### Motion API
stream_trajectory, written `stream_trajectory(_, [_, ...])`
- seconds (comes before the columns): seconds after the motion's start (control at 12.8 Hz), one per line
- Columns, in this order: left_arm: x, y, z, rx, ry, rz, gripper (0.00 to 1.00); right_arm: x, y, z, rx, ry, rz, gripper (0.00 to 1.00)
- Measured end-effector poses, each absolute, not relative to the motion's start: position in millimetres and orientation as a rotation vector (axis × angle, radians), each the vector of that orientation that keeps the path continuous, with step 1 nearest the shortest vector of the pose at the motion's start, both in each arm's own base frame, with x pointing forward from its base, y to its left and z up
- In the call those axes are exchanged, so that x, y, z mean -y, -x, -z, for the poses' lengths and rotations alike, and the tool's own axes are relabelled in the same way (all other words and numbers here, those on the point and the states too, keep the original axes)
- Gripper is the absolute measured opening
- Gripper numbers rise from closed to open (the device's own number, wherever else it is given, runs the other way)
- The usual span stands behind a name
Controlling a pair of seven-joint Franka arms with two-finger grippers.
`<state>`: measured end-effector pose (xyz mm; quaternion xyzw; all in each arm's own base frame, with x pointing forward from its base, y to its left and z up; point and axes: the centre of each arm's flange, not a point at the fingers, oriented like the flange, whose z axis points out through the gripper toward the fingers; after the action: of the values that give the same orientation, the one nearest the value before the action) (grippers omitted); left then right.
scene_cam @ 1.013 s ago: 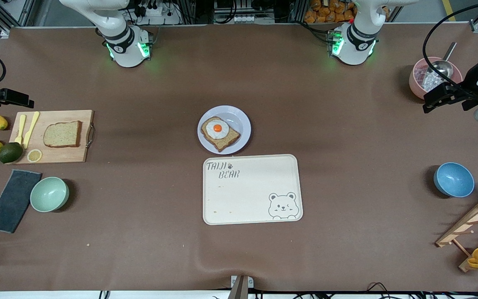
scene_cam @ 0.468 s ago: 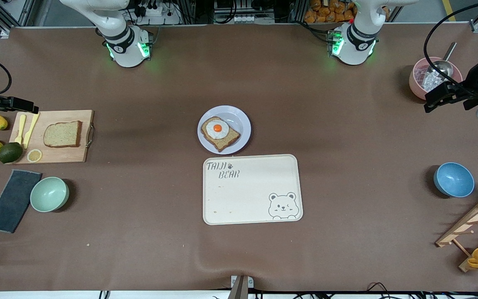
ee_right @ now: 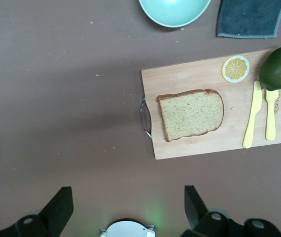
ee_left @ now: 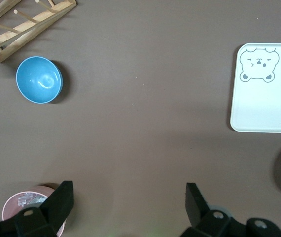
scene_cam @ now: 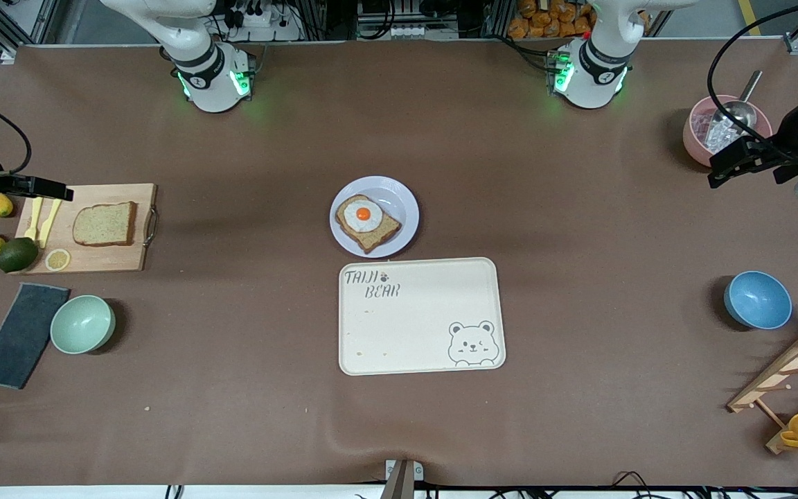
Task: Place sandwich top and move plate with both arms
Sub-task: 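Reach the right gripper down to the bread slice on the cutting board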
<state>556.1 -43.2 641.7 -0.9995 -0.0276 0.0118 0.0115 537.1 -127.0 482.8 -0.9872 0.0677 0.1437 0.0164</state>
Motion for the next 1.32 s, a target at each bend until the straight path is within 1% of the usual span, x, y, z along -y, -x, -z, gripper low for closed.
stream_trajectory(0.31, [43, -556, -642, 0.086, 3.117, -0.037, 1.0, 171, -539, -446, -0.231, 3.046, -0.476, 1.0])
stream_trajectory(0.47, [44, -556, -642, 0.084, 3.117, -0.037, 1.0, 203, -539, -423, -0.222, 3.037, -0.466, 1.0])
stream_trajectory(0.7, [44, -556, -642, 0.084, 3.117, -0.036, 1.0, 268, -525, -380, -0.193, 3.007, -0.465, 1.0])
stream_trajectory(0.86, [44, -556, -642, 0.083, 3.117, -0.035, 1.0, 296, -519, -353, -0.171, 2.999, -0.458, 1.0])
stream_trajectory(1.09, [45, -555, -644, 0.08, 3.118, -0.03, 1.0, 294, -517, -311, -0.138, 3.038, -0.383, 1.0])
stream_trajectory(1.32, [48, -554, -645, 0.073, 3.118, -0.028, 1.0, 288, -498, -279, -0.093, 3.054, -0.457, 1.0])
